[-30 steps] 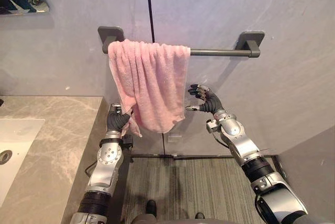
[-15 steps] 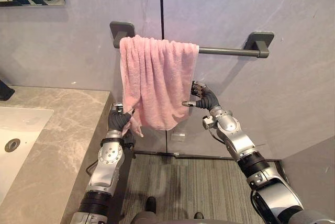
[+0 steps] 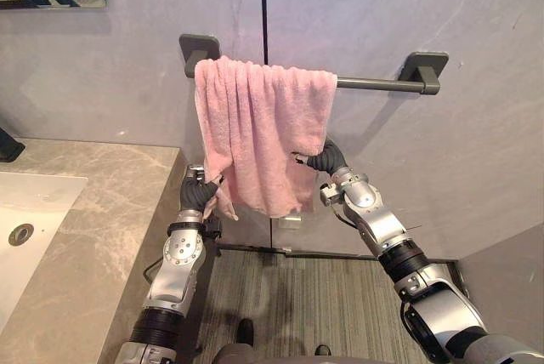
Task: Organize washtable
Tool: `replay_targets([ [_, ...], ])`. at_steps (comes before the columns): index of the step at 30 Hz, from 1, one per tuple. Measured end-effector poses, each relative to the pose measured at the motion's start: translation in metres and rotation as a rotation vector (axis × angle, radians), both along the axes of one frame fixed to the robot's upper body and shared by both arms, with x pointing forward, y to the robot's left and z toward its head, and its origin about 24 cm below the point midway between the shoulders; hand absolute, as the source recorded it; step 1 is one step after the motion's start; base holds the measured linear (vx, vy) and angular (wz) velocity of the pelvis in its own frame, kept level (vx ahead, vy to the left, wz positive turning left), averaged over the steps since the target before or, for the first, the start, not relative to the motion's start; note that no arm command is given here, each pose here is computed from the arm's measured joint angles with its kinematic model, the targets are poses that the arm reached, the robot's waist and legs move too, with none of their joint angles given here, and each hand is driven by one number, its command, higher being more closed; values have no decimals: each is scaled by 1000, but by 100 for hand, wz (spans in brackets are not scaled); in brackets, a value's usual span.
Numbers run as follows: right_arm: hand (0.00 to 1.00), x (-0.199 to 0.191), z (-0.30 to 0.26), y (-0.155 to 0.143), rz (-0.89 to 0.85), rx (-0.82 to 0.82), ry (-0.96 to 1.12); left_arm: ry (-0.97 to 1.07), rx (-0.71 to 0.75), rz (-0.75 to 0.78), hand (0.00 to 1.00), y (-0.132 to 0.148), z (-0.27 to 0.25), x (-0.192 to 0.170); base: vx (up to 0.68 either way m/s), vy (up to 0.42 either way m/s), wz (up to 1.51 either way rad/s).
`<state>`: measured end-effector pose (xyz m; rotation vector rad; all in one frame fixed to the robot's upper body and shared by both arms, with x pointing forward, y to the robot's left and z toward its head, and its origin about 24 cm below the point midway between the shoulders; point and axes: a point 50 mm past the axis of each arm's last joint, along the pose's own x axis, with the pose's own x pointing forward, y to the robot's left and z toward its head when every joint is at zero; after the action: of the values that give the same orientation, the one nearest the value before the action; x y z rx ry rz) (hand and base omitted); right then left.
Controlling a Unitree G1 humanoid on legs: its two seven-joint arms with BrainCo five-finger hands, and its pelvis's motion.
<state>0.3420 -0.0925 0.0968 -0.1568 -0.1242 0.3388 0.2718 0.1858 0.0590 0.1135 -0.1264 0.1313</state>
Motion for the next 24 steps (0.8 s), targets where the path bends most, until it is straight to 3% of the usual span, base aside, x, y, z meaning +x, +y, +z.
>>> replay_targets([
  [13, 100, -16, -15, -60, -192, 83, 27, -3, -12, 5, 100, 6, 0, -8, 0, 0, -1],
  [24, 100, -30, -19, -80, -254, 171, 27, 6, -53, -49, 100, -5, -4, -9, 0, 0, -2],
])
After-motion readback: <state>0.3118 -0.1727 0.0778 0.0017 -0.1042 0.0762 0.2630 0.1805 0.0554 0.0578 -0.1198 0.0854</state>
